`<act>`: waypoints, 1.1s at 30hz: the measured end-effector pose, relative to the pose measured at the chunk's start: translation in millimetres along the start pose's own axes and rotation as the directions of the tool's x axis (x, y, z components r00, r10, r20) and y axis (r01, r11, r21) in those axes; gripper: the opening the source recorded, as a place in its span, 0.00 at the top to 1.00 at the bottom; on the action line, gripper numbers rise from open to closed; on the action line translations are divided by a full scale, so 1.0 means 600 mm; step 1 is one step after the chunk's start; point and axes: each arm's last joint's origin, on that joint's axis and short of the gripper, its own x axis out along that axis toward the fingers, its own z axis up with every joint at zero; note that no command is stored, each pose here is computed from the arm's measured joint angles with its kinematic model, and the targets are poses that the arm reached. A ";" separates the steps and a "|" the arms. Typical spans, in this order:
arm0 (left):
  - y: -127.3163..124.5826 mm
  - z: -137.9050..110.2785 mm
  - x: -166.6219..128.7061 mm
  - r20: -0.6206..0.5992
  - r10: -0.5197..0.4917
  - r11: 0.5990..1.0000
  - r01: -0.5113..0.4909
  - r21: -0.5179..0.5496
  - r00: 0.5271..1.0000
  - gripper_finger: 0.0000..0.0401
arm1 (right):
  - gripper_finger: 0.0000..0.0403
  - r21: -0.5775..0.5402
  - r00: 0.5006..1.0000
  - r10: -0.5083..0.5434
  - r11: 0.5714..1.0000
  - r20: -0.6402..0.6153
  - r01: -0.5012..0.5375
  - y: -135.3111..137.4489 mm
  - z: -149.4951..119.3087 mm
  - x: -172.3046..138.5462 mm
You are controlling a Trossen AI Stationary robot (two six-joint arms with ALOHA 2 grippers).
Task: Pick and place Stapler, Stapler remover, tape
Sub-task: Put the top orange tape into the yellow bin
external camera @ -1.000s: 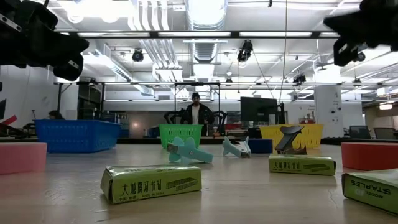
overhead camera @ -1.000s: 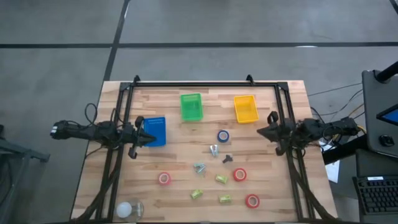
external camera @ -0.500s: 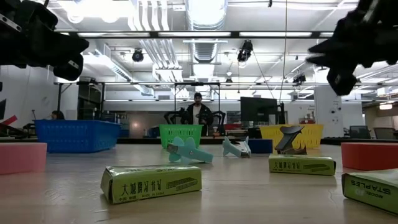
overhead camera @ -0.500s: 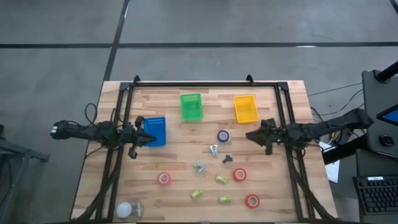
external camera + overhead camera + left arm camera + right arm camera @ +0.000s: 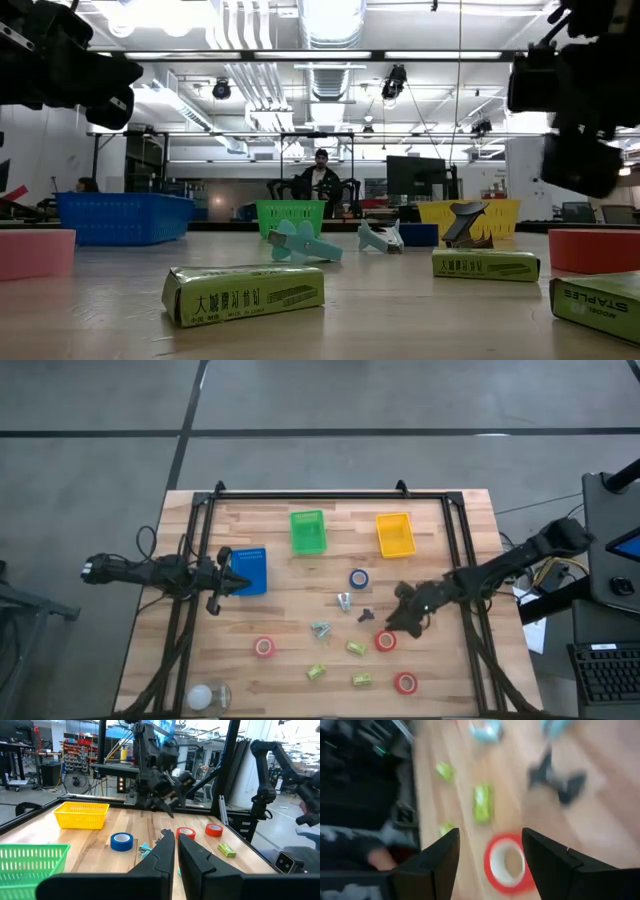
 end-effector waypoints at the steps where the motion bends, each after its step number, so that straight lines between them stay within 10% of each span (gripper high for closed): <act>1: 0.000 0.000 0.000 0.000 0.000 1.000 0.000 0.000 1.000 0.94 | 0.48 0.010 0.999 -0.041 0.999 -0.036 0.041 0.005 -0.003 0.005; 7: 0.000 0.000 0.000 0.000 0.000 1.000 0.000 0.000 1.000 0.94 | 0.48 0.025 0.935 -0.321 0.944 -0.150 0.328 0.026 -0.003 0.030; 25: 0.000 0.000 0.000 0.000 0.000 1.000 0.000 0.000 1.000 0.94 | 0.53 -0.047 0.816 -0.516 0.851 -0.262 0.523 0.046 -0.004 0.102; 33: 0.000 0.000 0.000 -0.001 0.000 1.000 0.000 0.000 1.000 0.94 | 0.72 -0.062 0.798 -0.545 0.833 -0.258 0.549 0.042 -0.005 0.107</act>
